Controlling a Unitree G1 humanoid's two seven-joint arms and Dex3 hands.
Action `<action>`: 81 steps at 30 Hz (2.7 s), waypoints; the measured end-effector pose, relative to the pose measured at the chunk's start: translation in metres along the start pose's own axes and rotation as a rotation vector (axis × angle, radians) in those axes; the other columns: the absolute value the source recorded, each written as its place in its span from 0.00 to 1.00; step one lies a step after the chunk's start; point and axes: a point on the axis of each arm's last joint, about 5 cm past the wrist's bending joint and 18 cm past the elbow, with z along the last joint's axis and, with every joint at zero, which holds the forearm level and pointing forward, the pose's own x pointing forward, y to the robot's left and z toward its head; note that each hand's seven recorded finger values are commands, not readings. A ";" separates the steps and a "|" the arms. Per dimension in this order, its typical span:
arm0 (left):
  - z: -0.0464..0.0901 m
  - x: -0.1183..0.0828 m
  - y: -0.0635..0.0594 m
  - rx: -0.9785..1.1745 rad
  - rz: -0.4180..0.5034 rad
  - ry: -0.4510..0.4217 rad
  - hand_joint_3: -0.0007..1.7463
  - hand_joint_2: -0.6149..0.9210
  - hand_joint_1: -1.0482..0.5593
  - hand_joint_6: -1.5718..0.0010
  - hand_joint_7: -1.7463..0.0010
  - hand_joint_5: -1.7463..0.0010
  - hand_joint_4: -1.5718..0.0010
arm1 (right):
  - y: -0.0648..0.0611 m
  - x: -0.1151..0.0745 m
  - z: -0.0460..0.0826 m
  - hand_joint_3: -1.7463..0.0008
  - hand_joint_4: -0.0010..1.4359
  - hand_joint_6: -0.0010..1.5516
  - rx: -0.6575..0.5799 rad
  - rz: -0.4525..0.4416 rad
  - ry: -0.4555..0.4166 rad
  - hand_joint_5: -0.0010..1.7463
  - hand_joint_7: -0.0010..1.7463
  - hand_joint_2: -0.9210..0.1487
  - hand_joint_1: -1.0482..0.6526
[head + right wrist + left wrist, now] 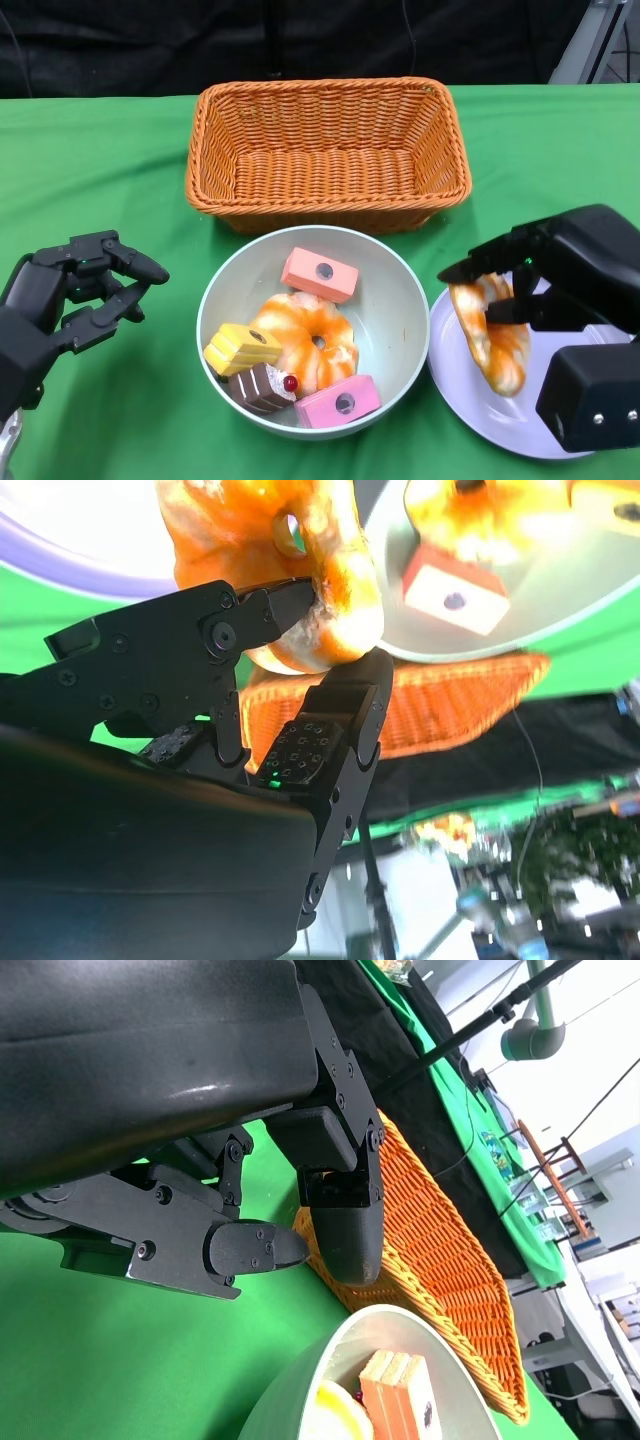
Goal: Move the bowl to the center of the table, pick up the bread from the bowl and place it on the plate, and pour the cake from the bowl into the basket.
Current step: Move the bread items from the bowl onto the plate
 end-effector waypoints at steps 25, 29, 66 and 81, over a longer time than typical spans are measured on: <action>0.000 -0.004 -0.007 -0.014 0.059 -0.033 0.22 1.00 0.61 0.42 0.51 0.25 0.46 | 0.040 0.035 -0.027 1.00 0.56 0.72 -0.017 0.207 0.064 0.59 0.00 0.01 0.51; 0.001 -0.004 -0.009 -0.017 0.090 -0.047 0.22 1.00 0.61 0.43 0.50 0.24 0.47 | 0.042 0.037 -0.027 1.00 0.51 0.64 -0.031 0.229 0.077 0.65 0.00 0.00 0.50; -0.003 -0.007 -0.010 -0.029 0.115 -0.039 0.22 1.00 0.61 0.44 0.48 0.24 0.48 | -0.001 0.032 0.027 1.00 0.27 0.18 -0.223 0.516 0.221 0.06 0.01 0.07 0.38; -0.002 -0.006 -0.010 -0.023 0.109 -0.045 0.20 1.00 0.60 0.43 0.49 0.24 0.48 | -0.042 0.011 0.044 1.00 0.46 0.25 -0.125 0.162 0.203 0.08 0.01 0.08 0.39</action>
